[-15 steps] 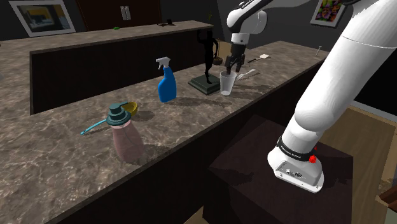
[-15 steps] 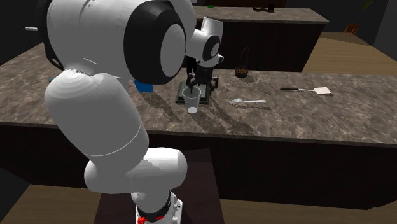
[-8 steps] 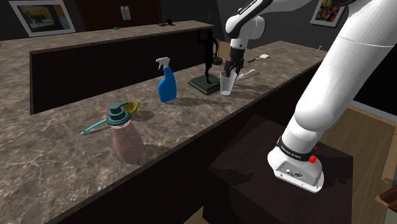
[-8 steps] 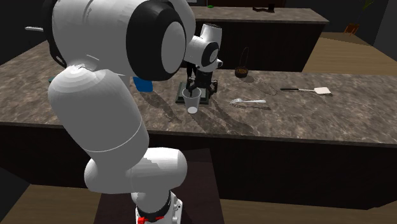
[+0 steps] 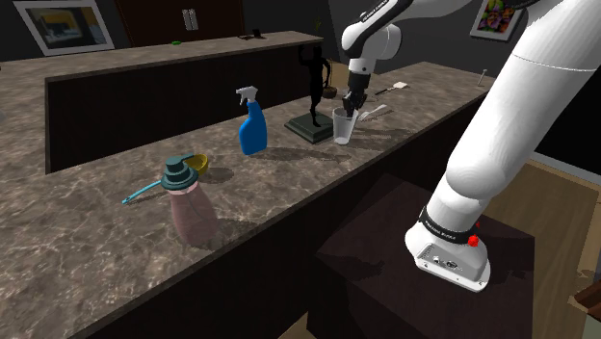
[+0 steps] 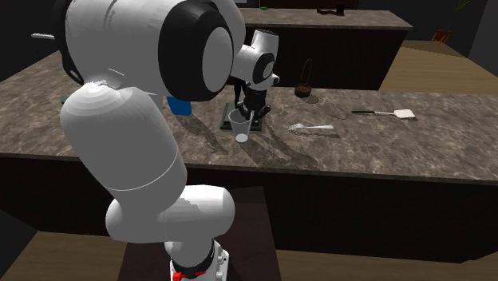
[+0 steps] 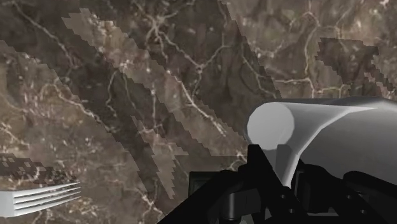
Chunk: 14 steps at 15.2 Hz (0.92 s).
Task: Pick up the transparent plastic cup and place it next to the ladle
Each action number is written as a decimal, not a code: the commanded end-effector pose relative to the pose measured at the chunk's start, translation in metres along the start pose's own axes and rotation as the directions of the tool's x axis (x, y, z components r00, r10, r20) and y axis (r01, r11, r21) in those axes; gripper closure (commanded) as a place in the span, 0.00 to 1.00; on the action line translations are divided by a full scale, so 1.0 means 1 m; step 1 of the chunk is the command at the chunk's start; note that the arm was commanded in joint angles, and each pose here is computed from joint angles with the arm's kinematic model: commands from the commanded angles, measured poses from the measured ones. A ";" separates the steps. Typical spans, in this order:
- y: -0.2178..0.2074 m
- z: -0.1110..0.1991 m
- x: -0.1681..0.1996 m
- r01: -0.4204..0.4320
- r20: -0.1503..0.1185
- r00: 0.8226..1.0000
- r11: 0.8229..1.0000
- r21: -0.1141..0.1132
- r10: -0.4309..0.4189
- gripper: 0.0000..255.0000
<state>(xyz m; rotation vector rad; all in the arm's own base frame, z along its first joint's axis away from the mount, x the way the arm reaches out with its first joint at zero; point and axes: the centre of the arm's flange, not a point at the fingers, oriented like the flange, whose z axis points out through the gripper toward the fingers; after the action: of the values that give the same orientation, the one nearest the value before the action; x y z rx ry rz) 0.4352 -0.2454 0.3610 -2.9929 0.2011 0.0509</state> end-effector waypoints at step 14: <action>-0.006 -0.041 -0.002 0.000 0.001 1.000 1.000 0.000 0.000 1.00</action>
<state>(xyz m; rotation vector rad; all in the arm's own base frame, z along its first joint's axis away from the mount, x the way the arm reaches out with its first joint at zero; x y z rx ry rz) 0.4359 -0.2464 0.3973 -2.9927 0.2003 0.0518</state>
